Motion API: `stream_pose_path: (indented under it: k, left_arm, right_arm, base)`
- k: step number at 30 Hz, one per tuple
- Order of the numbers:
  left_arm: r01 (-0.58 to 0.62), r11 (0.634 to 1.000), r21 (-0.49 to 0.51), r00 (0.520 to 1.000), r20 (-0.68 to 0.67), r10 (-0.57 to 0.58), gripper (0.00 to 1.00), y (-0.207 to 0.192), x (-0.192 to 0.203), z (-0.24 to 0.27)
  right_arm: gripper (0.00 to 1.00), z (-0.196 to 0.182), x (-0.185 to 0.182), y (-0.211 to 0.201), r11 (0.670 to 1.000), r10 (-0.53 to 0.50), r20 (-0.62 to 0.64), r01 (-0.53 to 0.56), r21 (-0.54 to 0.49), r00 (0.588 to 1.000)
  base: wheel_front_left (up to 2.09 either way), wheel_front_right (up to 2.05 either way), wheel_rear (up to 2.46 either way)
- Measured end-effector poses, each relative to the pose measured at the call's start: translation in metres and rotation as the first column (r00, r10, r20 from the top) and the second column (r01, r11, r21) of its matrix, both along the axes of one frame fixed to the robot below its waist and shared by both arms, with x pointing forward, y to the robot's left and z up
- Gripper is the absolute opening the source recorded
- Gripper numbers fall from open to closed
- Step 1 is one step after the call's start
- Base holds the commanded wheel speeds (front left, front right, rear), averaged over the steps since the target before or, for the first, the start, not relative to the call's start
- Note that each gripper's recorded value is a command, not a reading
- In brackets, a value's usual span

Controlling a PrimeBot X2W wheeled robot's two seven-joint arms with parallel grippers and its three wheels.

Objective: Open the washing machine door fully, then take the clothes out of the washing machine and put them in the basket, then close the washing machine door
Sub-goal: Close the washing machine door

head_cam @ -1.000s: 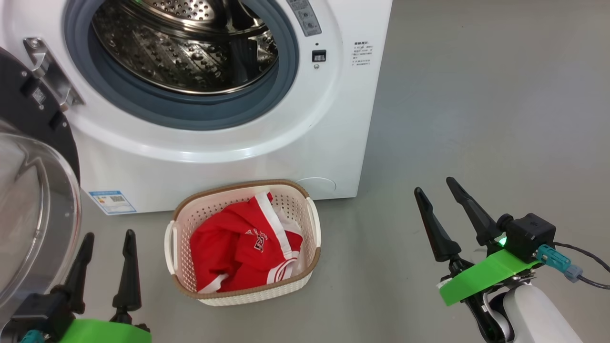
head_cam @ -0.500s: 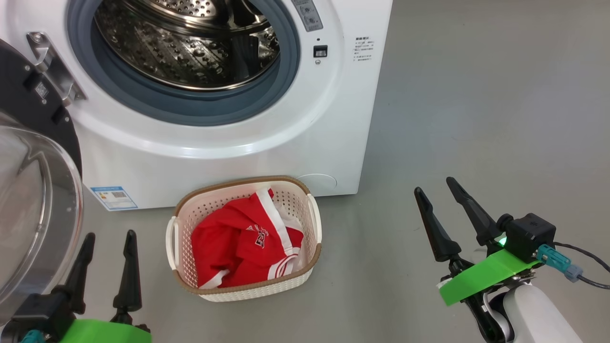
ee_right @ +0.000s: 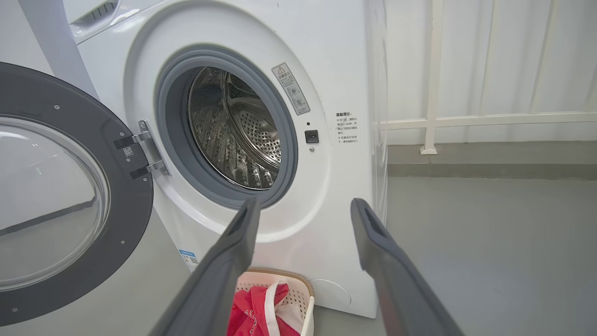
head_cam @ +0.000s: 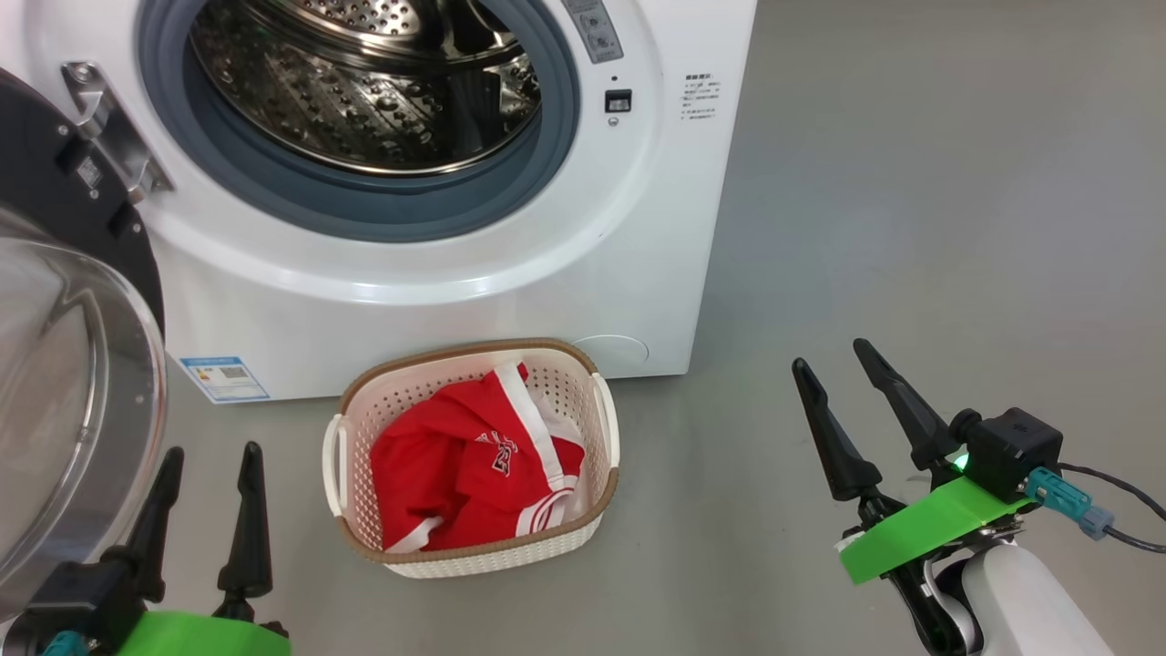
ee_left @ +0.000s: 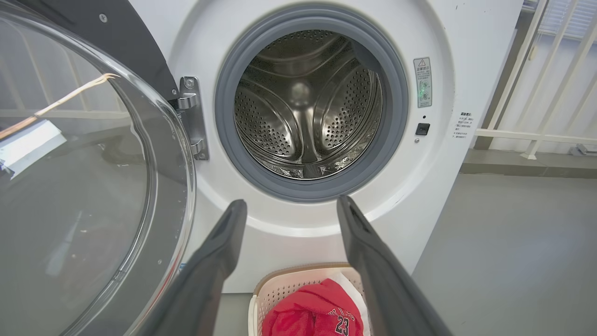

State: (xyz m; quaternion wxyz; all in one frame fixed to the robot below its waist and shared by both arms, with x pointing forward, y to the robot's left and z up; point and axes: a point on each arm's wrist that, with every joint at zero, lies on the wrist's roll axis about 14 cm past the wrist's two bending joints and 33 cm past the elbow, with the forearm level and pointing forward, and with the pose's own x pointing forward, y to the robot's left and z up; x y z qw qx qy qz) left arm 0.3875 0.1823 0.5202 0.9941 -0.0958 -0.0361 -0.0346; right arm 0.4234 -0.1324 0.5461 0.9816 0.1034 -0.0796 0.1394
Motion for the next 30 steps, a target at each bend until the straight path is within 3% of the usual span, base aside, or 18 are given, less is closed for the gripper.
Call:
stream_pose_path:
  k: [14, 30]
  left_arm:
    - [-0.063, 0.998, 0.007, 0.998, -0.003, 0.063, 1.0, 0.02, -0.013, 0.0]
    - [-0.199, 0.98, 0.014, 0.98, 0.018, 0.199, 1.0, 0.062, -0.045, 0.007]
  right_arm:
    - [1.0, 0.0, 0.006, 0.018, 0.999, 0.046, -0.001, -0.046, 0.002, 0.999]
    - [1.0, -0.002, 0.008, 0.065, 0.985, 0.17, -0.008, -0.17, 0.002, 0.985]
  base:
    - [0.0, 0.0, 0.0]
    - [0.0, 0.0, 0.0]
